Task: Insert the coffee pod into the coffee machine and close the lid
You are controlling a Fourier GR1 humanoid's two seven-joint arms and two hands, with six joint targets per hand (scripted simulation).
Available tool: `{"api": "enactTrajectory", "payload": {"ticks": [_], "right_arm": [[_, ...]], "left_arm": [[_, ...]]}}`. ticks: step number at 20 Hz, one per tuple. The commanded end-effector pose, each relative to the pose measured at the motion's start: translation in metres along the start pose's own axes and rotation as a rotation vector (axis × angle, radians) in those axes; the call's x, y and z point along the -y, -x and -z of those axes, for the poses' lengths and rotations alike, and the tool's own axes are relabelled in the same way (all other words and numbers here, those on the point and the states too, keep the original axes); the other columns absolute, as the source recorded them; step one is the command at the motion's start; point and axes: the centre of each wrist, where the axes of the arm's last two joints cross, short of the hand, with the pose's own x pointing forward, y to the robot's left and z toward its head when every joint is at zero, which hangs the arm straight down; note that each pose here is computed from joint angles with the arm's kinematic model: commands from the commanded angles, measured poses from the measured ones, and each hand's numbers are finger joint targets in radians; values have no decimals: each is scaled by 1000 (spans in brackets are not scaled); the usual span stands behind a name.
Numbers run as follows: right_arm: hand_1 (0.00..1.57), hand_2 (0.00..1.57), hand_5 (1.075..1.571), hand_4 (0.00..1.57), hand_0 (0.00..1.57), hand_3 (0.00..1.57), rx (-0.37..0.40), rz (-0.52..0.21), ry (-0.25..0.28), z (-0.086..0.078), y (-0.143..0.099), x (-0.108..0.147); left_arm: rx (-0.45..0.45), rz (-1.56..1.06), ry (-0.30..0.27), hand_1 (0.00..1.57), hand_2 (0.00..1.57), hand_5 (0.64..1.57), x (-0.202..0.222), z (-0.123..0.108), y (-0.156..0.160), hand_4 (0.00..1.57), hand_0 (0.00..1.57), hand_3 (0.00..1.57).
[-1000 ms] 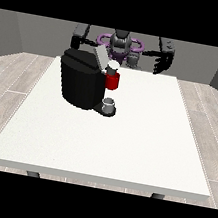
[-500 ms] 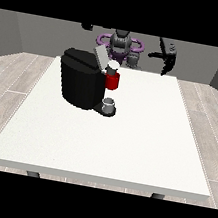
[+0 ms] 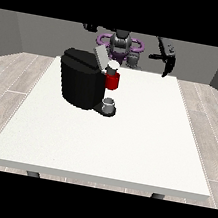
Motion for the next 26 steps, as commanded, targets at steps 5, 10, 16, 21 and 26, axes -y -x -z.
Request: {"api": "enactTrajectory", "payload": {"ticks": [5, 10, 16, 21, 26], "right_arm": [[0, 0, 1571, 211, 0, 0, 76, -100, 44, 46, -29, -16], [0, 0, 1571, 344, 0, 0, 72, -129, 124, 60, -12, -1], [0, 0, 1571, 414, 0, 0, 36, -117, 162, 76, -9, 44], [0, 0, 1571, 394, 0, 0, 85, -137, 202, 98, -14, 59], [0, 0, 1571, 443, 0, 0, 35, -127, 172, 111, -9, 22]], "left_arm": [[111, -2, 18, 0, 0, 1571, 2, 9, -22, 181, 0, 0], [160, 15, 97, 0, 0, 1571, 19, 5, -33, 185, 0, 0], [198, 36, 56, 0, 0, 1571, -7, 2, -51, 376, 0, 0], [249, 40, 53, 0, 0, 1571, -2, -9, -36, 342, 0, 0], [237, 16, 40, 0, 0, 1571, -6, 1, -50, 357, 0, 0]]}}
